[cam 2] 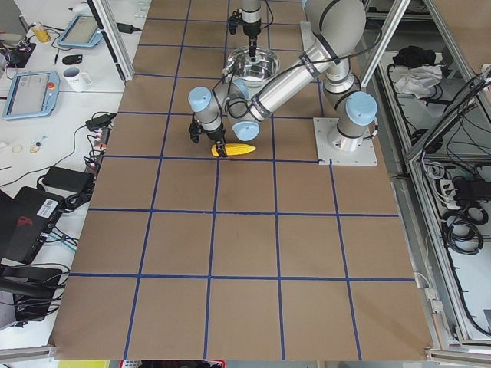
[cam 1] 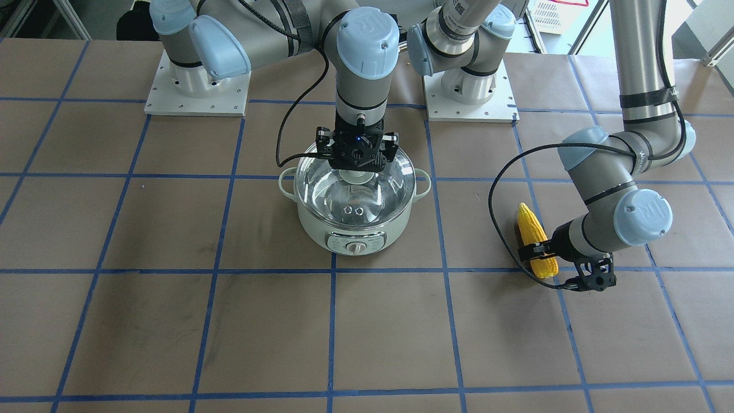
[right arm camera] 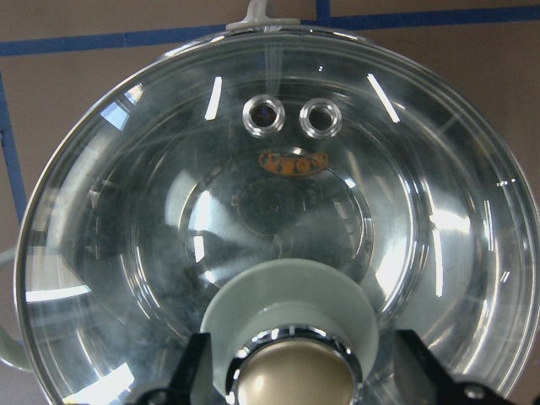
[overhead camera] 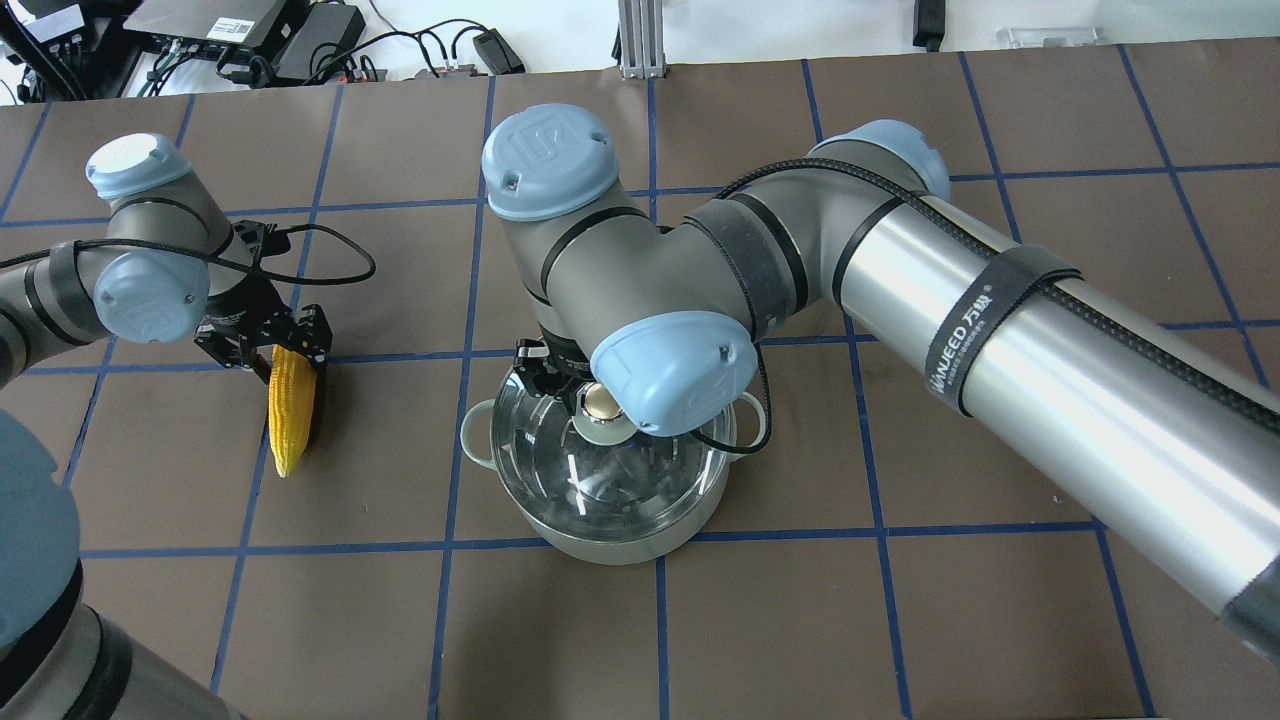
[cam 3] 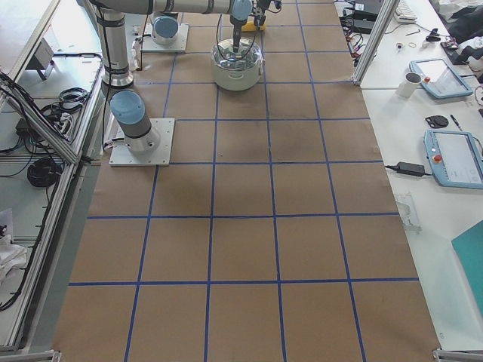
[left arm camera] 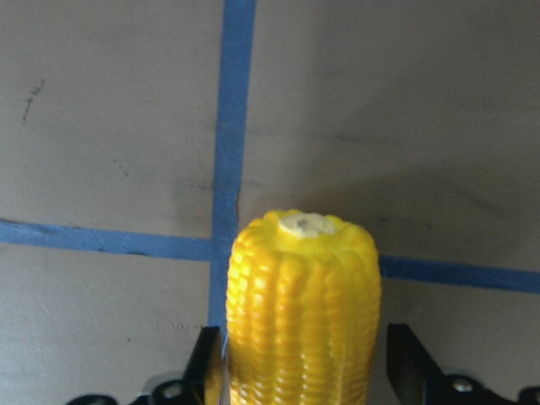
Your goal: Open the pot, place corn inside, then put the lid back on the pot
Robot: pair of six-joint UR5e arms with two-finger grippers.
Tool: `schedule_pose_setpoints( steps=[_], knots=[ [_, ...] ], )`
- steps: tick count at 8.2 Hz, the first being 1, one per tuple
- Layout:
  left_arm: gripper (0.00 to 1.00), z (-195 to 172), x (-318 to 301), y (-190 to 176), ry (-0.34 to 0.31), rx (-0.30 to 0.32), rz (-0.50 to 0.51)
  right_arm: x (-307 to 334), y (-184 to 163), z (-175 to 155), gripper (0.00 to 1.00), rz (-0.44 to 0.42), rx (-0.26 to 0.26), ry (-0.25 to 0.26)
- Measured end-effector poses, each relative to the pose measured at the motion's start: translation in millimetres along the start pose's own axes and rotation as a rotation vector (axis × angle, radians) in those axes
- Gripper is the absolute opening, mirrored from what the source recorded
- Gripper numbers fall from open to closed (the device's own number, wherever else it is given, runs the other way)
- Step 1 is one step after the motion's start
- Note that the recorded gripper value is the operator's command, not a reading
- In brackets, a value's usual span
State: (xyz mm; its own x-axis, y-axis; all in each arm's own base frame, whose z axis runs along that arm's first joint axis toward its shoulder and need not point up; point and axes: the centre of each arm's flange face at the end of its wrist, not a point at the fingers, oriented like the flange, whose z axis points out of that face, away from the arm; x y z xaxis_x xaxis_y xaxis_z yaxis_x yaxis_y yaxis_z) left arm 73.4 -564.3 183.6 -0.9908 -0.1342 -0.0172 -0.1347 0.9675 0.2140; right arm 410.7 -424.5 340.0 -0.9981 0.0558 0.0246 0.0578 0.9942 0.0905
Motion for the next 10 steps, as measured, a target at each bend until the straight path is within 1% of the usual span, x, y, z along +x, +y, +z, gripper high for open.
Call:
schedule_pose_setpoints(
  steps=[1,3,5,6,7,8,9,10],
  knots=[
    [0.27,-1,1,0,0.003,0.003,0.027,0,0,0,0.51,0.001,0.000,-0.001],
    [0.26,-6,1,2,0.003,0.011,0.091,0,0,-1,0.34,-0.001,0.001,-0.002],
    [0.26,-20,2,5,0.001,0.029,0.130,-2,0,-3,0.33,0.000,-0.001,-0.014],
    [0.27,-34,5,12,0.007,0.042,0.134,-2,1,-8,0.33,0.001,0.001,-0.026],
    [0.27,-45,9,21,0.027,0.028,0.129,-2,2,-16,0.33,0.002,0.012,-0.036],
    [0.31,-54,15,26,0.064,0.022,0.124,1,4,-27,0.33,0.003,0.027,-0.047],
    [0.35,-64,21,29,0.092,0.029,0.125,8,4,-37,0.33,0.010,0.040,-0.050],
    [0.36,-75,28,30,0.109,0.044,0.129,23,0,-52,0.33,0.021,0.053,-0.052]
  ],
)
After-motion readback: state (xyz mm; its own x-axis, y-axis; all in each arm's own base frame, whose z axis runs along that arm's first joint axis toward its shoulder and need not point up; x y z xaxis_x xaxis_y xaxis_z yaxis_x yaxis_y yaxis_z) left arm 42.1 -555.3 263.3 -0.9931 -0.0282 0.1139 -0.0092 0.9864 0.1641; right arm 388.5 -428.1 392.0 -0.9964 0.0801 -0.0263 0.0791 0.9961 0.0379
